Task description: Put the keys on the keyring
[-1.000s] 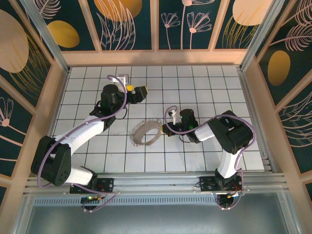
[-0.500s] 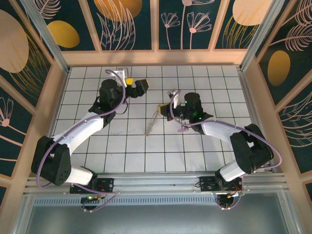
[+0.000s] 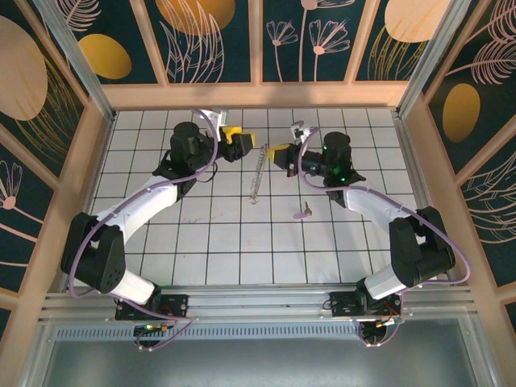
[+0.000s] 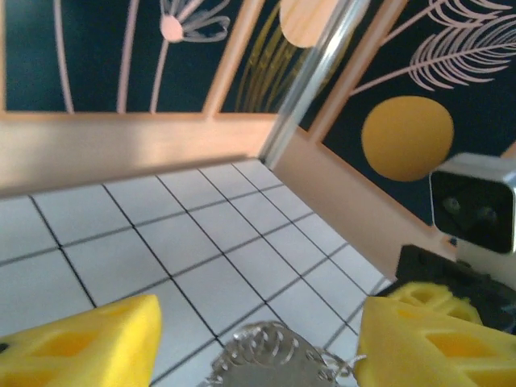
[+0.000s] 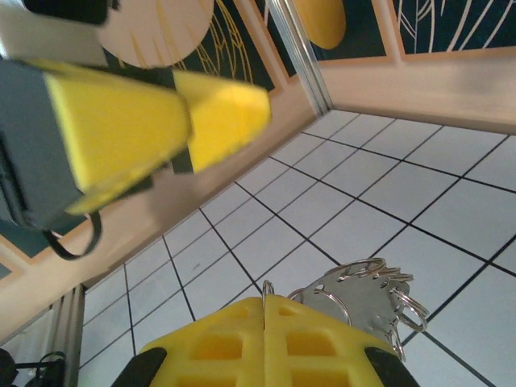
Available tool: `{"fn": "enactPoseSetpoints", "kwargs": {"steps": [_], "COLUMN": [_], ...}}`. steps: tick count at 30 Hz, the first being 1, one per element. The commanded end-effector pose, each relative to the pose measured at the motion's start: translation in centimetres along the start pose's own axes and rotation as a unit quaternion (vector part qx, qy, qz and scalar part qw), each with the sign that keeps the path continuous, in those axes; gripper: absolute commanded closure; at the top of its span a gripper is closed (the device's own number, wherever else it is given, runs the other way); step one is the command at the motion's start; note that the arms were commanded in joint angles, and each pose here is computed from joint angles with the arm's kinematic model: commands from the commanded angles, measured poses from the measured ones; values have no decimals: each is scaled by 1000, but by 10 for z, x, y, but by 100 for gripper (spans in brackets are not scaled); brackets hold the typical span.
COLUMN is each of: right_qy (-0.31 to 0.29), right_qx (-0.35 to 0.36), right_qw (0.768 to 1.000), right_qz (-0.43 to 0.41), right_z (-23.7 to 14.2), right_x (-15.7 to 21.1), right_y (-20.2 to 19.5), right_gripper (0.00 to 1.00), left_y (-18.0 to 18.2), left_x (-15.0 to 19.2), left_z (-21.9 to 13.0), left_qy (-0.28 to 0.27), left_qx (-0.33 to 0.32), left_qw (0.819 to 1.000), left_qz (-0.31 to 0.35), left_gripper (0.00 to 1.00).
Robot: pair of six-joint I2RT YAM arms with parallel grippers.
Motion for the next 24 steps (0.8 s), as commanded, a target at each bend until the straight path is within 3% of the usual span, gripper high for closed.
{"fn": "enactPoseSetpoints", "kwargs": {"steps": [1,6,24], "right_qy": [-34,-33,-47], "right_qx": [-57,-76,-112], "right_qw": [997,996,992], "right_qz": [-39,-42,-19], "right_z": [-9,-14,-15], "right_x": [-31,-33,-37], "right_y": [25,32,34], "right_gripper": [100,100,100], "left_y": [-22,-35,-41], "left_x": [-12,-8,6], "left_z": [4,2,10], "left_qy": [-17,-17,-9], "left_qx": [86,145,229], "left_qw": [996,989,973], "left_qz": [26,19,-28], "left_gripper": [46,60,67]}}
Point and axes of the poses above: each hand's point on the last joint's axis, 136 mm out from that joint toward the fingers, its own z axis out along the fingers, its own y axis along the line the jaws close on, x = y × z, the point moved 5 cm from there along -z, back along the fingers, and after that the axes turned 6 degrees about z, right-handed, at the moved point
